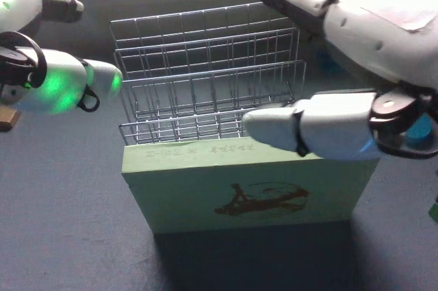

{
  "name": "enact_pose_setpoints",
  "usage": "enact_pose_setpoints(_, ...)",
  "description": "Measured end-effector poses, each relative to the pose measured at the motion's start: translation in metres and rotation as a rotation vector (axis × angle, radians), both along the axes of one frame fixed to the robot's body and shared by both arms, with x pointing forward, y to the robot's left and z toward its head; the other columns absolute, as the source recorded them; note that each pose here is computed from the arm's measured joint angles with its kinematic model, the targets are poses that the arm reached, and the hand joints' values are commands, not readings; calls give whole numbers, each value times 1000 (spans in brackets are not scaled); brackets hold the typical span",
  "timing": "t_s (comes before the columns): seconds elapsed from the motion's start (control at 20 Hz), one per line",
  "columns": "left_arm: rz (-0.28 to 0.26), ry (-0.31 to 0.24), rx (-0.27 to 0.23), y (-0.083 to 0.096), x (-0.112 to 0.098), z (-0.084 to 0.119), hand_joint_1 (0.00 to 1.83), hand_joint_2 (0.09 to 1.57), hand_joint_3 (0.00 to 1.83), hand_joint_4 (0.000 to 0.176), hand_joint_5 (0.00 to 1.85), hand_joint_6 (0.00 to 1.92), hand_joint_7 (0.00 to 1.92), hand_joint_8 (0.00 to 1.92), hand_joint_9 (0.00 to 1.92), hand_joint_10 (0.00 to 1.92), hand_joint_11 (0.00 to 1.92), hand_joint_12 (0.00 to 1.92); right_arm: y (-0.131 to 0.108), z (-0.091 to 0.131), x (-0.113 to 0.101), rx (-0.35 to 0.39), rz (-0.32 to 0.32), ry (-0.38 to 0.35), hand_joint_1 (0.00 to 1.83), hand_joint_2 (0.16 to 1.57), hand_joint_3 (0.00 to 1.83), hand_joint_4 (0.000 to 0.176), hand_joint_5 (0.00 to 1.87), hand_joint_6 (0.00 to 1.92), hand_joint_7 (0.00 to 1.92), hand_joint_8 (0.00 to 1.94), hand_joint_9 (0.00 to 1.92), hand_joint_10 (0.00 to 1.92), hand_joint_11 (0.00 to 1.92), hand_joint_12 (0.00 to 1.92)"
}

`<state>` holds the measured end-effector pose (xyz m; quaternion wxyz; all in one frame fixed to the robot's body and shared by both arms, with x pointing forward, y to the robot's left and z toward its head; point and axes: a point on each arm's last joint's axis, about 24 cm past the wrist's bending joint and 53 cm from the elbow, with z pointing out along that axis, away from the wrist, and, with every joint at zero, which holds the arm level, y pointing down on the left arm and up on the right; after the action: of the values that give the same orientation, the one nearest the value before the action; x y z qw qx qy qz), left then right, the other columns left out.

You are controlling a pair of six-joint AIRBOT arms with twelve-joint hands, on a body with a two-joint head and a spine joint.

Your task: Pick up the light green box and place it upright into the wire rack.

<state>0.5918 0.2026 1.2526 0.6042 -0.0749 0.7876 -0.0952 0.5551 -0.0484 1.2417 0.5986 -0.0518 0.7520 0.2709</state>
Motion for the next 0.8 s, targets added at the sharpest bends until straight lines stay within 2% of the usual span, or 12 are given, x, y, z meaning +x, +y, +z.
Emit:
enact_pose_setpoints(0.15,-7,0,8,0,1,0,69,1190,7,56,304,8,239,4,199,4,0,604,21,-13,2,-21,40,44,213,1001,0,4,25,2,67,0,59,2,0,459)
enact_pose_setpoints(0.3,-5,-6,78,6,3,1,65,1194,5,57,309,6,241,3,207,4,0,621,20,-40,17,-28,0,179,517,928,0,4,35,5,73,2,56,1,0,463)
enact_pose_setpoints(0.4,11,-5,102,14,3,1,52,1199,5,57,310,4,242,2,207,3,0,622,17,-42,21,-25,-21,193,630,900,0,3,67,10,91,5,57,1,0,501)
enact_pose_setpoints(0.55,51,-3,131,32,7,3,50,1203,6,56,310,3,245,2,207,2,0,620,29,-39,20,-15,4,211,702,917,0,7,81,6,109,4,71,3,0,552)
enact_pose_setpoints(0.65,58,-18,182,39,10,9,51,1203,5,57,311,3,246,3,208,2,0,619,43,-51,12,-15,32,271,760,915,0,13,95,7,115,2,78,3,0,578)
enact_pose_setpoints(0.8,79,-20,221,54,12,14,51,1205,5,57,312,3,247,3,208,2,0,617,58,-60,5,-7,63,306,768,913,0,11,104,9,117,2,80,3,0,578)
